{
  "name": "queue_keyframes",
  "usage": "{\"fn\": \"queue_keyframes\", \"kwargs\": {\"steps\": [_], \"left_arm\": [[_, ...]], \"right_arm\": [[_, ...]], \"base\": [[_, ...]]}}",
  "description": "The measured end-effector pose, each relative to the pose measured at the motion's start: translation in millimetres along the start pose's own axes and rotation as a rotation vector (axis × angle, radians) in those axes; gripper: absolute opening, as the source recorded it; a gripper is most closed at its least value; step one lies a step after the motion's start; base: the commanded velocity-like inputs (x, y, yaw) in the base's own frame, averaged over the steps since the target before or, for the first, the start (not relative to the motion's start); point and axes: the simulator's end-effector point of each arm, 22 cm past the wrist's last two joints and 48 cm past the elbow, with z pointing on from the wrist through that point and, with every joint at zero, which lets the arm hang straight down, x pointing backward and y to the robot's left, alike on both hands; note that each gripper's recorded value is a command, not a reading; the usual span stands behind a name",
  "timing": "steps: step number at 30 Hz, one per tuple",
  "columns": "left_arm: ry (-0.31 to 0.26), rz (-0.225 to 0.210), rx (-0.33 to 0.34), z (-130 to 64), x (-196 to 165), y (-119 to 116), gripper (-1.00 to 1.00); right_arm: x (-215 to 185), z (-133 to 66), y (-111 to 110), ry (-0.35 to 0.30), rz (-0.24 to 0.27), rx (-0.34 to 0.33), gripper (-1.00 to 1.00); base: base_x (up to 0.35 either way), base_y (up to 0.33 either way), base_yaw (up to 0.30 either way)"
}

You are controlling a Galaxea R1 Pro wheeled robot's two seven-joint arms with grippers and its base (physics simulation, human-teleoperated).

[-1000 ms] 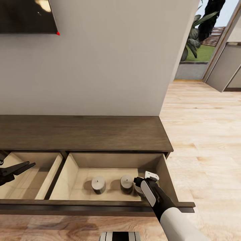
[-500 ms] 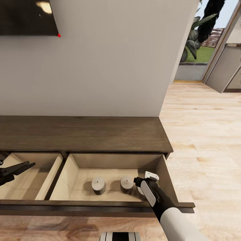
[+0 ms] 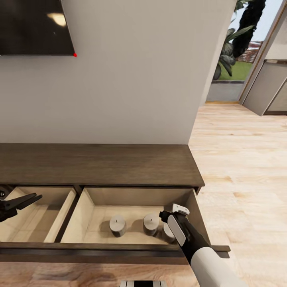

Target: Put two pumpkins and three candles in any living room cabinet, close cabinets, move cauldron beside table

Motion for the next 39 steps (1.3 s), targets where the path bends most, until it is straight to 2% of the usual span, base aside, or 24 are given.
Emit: {"fn": "queue_keyframes", "kwargs": {"steps": [7,22,26,31,36,39], "left_arm": [[0.053,-0.002,-0.076,2.2,1,6,1.0],[0.146,-0.003,-0.181,5.8,-2,7,1.0],[0.155,-0.003,-0.193,6.2,-6,4,1.0],[0.151,-0.001,-0.288,8.3,-10,18,1.0],[0.146,-0.006,-0.332,11.1,-14,21,1.0],[0.175,-0.009,-0.362,20.2,-7,24,1.0]], "right_arm": [[-11,-13.9,4,0.005,-0.012,0.0,1.0],[-30,-55.3,22,0.095,-0.094,-0.028,1.0],[-41,-72.9,31,0.121,-0.12,-0.052,1.0],[-41,-86.8,35,0.166,-0.15,-0.061,1.0],[-37,-97.7,36,0.212,-0.178,-0.06,1.0],[-39,-103.4,36,0.222,-0.184,-0.06,1.0]], "base": [[0.0,0.0,0.0],[0.0,0.0,0.0],[0.0,0.0,0.0],[0.0,0.0,0.0],[0.0,0.0,0.0],[0.0,0.0,0.0]]}}
